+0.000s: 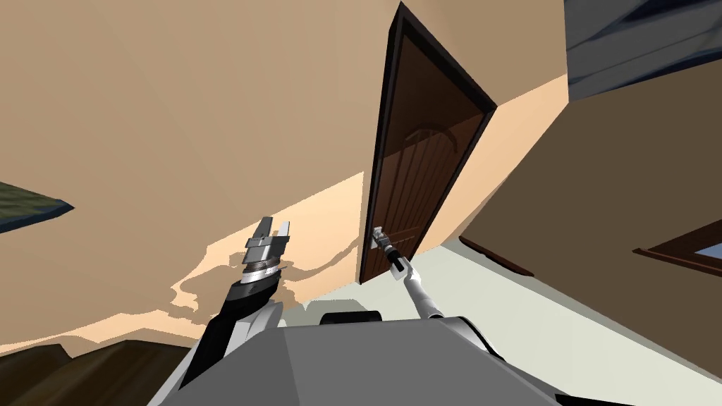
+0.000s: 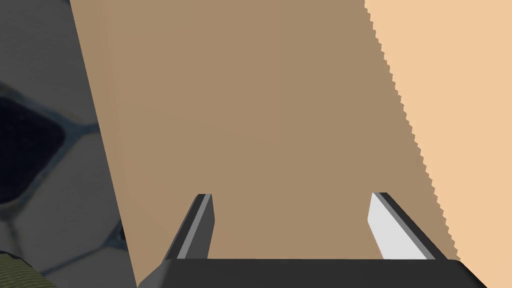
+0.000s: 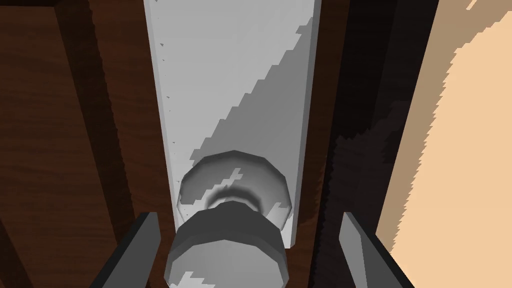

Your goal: Pull the door open

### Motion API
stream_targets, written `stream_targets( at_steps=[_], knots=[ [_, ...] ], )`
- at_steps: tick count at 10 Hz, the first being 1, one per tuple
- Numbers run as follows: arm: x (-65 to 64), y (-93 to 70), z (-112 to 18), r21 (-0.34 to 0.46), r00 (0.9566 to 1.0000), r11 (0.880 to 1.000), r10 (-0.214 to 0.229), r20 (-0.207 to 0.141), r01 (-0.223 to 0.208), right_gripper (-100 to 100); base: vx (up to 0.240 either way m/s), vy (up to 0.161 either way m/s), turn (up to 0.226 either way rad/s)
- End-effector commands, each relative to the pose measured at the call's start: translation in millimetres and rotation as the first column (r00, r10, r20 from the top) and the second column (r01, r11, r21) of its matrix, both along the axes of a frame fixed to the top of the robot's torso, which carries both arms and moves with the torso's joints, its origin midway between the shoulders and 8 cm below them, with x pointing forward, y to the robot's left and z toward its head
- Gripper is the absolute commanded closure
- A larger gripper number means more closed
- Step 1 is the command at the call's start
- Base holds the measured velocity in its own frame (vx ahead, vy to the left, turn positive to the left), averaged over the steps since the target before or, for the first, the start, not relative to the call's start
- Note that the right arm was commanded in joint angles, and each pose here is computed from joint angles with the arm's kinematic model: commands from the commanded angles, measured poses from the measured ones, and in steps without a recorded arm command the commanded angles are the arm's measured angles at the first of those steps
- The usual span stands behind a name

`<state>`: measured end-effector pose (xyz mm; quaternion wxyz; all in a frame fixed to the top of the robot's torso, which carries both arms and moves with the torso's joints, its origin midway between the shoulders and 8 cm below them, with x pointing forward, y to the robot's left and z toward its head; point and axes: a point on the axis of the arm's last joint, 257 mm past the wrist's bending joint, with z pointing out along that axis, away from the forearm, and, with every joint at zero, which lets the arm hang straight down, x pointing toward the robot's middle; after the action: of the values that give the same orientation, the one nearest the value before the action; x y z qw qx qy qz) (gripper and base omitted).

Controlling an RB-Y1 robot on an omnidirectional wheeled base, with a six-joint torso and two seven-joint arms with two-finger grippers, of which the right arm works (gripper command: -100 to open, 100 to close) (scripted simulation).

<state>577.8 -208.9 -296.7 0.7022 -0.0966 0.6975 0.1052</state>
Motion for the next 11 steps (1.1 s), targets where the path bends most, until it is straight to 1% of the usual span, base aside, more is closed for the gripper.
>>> stream_targets(
  at_steps=[1,6,7,9,11],
  knots=[
    [-0.3,1.0,-0.7,-0.002,1.0,1.0,0.001,0.0,-0.001,100,-0.008,-0.002,-0.021],
    [-0.3,1.0,-0.7,-0.002,1.0,1.0,0.001,0.0,-0.001,100,-0.014,-0.008,-0.001],
    [0.0,-5.3,-0.7,0.05,0.9998,0.999,-0.013,-0.014,0.013,100,-0.032,-0.025,0.1],
    [0.6,-8.3,0.7,0.102,0.9995,0.994,-0.02,-0.024,0.022,100,-0.047,-0.042,0.093],
    [1.1,-11.5,2.2,0.158,0.9991,0.987,-0.026,-0.034,0.031,100,-0.045,-0.035,0.067]
  ],
)
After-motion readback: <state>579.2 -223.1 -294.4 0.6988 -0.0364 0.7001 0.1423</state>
